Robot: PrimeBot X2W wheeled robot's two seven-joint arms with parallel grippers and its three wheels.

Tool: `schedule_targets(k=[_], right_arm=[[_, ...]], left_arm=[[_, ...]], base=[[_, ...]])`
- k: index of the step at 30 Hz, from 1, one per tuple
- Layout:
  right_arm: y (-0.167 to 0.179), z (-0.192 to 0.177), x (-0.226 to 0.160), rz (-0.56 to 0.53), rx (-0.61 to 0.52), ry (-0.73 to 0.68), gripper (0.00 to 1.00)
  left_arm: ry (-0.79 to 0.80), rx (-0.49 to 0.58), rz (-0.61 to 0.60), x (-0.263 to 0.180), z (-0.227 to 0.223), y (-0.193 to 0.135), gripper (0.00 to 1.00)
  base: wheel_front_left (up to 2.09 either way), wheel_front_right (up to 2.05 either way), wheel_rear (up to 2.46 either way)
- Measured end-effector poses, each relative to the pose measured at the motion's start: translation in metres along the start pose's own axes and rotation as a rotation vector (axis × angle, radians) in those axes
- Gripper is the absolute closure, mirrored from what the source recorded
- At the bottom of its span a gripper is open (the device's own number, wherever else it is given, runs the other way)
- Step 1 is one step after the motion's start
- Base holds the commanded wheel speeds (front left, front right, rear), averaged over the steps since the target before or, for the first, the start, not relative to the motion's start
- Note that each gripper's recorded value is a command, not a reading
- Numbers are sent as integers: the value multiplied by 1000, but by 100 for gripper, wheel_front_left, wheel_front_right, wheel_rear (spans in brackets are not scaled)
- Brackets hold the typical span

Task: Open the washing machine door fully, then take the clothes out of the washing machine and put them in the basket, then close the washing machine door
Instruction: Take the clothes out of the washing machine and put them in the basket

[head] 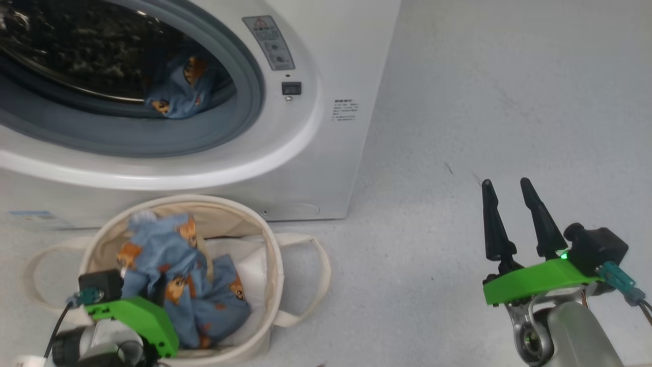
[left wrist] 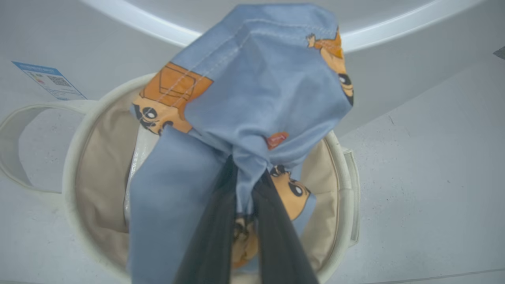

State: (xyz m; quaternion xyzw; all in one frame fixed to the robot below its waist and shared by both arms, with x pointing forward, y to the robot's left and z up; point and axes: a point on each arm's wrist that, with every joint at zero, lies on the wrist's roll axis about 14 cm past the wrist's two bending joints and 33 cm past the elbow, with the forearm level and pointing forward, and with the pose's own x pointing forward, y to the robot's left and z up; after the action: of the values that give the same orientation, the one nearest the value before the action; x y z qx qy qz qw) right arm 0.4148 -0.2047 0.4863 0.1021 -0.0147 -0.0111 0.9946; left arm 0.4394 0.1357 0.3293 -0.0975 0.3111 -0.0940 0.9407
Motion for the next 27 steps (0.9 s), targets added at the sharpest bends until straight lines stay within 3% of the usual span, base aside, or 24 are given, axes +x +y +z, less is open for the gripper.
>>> schedule_targets(k=[7,27], right_arm=[[-9,-5,6,-21,-14,10,0],[-35,-42,34,-63,-83,80,0]], left_arm=[[117,-79,7,21,-28,0,100],[393,-134,62,90,-83,15,100]], base=[[0,0,0],[0,0,0]])
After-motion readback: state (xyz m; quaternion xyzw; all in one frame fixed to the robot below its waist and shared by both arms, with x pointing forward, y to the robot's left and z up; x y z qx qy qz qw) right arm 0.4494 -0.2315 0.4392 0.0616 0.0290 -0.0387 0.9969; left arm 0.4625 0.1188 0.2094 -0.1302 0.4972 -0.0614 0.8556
